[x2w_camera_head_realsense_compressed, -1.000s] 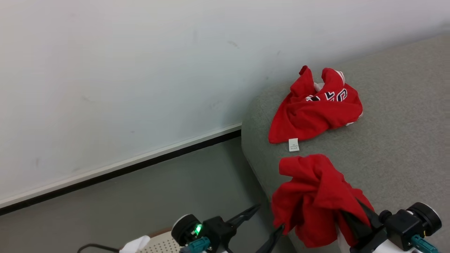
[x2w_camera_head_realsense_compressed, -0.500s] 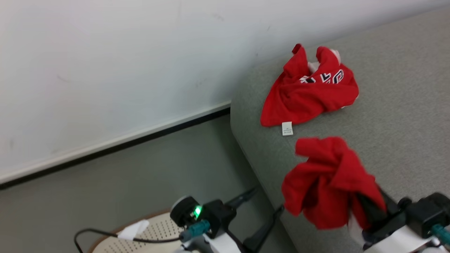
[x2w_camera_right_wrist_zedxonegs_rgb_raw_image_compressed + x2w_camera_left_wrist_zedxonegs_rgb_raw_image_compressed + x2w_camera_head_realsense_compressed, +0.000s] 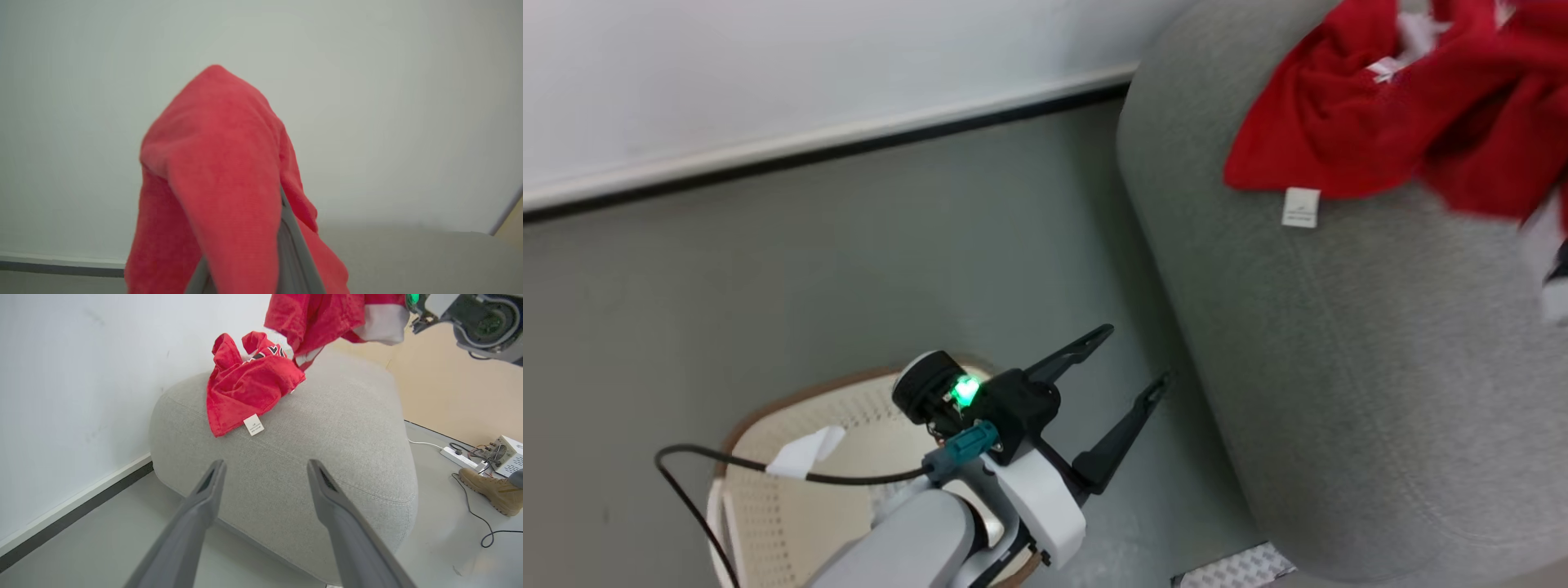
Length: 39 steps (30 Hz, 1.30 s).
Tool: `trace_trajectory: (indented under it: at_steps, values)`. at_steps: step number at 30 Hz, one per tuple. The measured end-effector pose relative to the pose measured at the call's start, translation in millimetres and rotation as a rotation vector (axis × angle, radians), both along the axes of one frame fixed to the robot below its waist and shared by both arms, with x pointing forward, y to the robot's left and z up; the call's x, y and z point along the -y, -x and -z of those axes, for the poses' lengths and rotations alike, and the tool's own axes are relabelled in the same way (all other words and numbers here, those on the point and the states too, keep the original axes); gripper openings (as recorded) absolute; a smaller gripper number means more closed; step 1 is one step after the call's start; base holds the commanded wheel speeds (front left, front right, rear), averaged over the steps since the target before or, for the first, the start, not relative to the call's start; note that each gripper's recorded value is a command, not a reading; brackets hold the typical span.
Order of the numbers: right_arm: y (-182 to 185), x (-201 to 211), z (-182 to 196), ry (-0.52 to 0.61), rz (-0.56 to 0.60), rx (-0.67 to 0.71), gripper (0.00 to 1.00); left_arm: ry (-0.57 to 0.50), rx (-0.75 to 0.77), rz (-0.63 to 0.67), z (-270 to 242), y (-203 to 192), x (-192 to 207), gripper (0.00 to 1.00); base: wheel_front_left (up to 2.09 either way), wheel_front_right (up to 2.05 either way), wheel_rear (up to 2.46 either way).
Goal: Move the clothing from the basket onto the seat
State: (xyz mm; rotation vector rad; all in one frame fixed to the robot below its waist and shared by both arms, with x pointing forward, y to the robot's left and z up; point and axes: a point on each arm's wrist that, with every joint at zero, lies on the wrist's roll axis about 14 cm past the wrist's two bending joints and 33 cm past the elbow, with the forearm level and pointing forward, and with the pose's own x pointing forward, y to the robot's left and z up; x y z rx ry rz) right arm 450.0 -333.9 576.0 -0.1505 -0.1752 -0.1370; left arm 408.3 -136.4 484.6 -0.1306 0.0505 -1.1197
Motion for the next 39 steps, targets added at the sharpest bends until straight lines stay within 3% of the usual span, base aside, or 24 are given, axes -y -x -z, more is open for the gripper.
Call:
trace_trajectory:
  at_steps: [6,11,18,24,27,28,29,30,39]
  values:
    - [-74,33,-42,-0.079,0.062,0.131,0.0,-0.035,-0.084,-0.071,43,-25,-23,1.0,0.0,0.0,0.0]
    - [-112,72,-30,-0.086,0.157,0.09,0.0,-0.049,-0.134,-0.116,69,-41,-35,1.0,0.0,0.0,0.0]
    - [-135,111,52,-0.154,0.3,-0.085,0.0,-0.086,-0.164,-0.19,98,-59,-60,1.0,0.0,0.0,0.0]
    - [-123,119,140,-0.227,0.396,-0.273,0.0,-0.119,-0.18,-0.228,113,-65,-77,1.0,0.0,0.0,0.0]
    - [-114,115,165,-0.263,0.421,-0.329,0.0,-0.125,-0.178,-0.243,113,-67,-81,1.0,0.0,0.0,0.0]
    - [-112,114,169,-0.263,0.423,-0.344,0.38,-0.125,-0.176,-0.247,113,-68,-82,1.0,0.0,0.0,0.0]
    - [-111,113,172,-0.255,0.422,-0.358,0.58,-0.125,-0.174,-0.248,112,-68,-82,1.0,0.0,0.0,0.0]
    - [-110,112,173,-0.252,0.421,-0.363,0.99,-0.125,-0.171,-0.251,111,-69,-82,1.0,0.0,0.0,0.0]
    - [-97,110,138,-0.15,0.386,-0.324,1.0,-0.096,-0.132,-0.264,89,-70,-80,1.0,0.0,0.0,0.0]
